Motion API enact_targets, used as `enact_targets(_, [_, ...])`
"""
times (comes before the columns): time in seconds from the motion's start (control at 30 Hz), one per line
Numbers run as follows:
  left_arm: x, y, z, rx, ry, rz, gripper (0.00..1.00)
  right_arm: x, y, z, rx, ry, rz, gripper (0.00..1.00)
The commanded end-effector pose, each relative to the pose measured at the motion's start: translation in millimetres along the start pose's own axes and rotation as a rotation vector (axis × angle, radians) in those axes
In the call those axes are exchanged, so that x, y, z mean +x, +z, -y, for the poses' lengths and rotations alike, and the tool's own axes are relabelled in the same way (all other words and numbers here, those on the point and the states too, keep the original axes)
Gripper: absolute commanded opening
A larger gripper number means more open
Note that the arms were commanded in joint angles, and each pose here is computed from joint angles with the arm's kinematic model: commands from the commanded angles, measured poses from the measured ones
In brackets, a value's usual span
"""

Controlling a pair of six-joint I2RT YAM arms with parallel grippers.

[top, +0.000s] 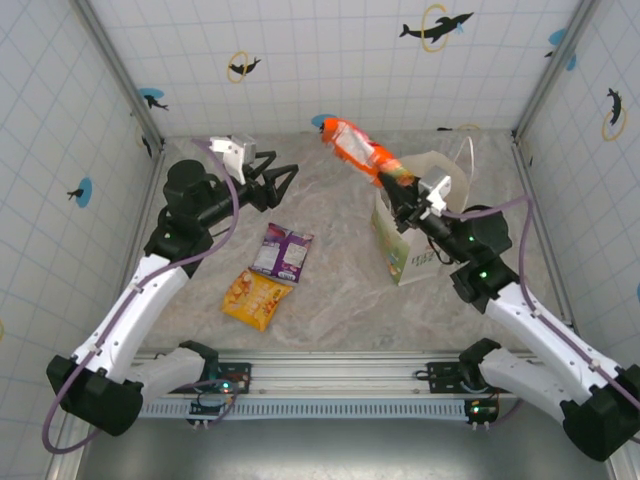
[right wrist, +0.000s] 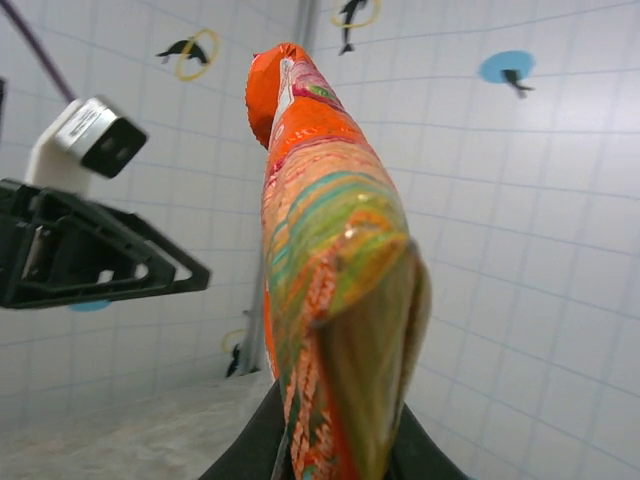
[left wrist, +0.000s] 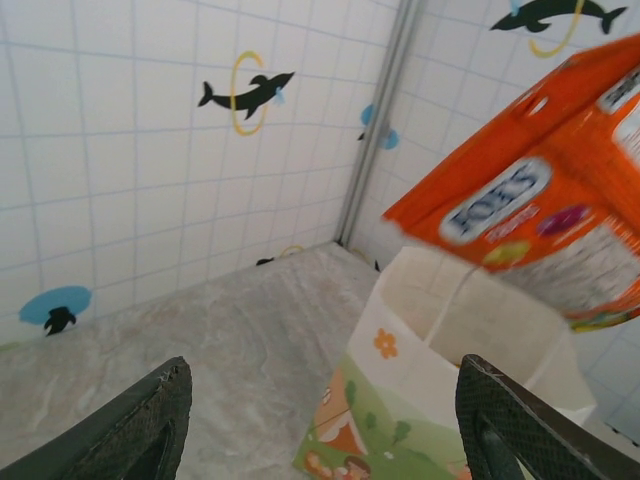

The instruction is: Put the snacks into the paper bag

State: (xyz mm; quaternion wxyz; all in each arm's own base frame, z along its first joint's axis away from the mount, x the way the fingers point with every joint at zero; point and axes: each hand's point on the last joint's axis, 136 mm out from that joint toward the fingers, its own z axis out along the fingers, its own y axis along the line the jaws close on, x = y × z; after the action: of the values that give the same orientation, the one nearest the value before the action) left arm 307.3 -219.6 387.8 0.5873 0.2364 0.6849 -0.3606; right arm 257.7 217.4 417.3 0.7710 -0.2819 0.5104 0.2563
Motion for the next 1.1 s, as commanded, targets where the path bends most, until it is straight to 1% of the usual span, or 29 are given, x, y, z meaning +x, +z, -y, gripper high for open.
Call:
enact_targets(0.0, [3,4,-16,-0.080,-0.040,0.004,0.71,-25,-14,33,0.173,-0.017,0.040,0.11])
enact_targets(0.17, [10,9,-23,-0.101,-0.072,-0.007,0.71,-23,-38,64,0.336,0.026,0.031,0.09])
enact_targets(0.37, [15,13,-25,-0.100,-0.087,-0.022,0.71,0,-65,96,0.498,0.110,-0.007,0.07])
enact_targets(0.7, [23,13,-28,-0.108,-0.097,-0.043,0.71,60,-77,107,0.585,0.225,-0.176,0.08])
enact_targets(0.9, [25,13,-27,-0.107,-0.100,-0.050,0.71,77,-85,108,0.619,0.255,-0.221,0.08])
enact_targets(1.07, [28,14,-28,-0.104,-0.104,-0.058,0.70,85,-89,109,0.633,0.266,-0.241,0.08])
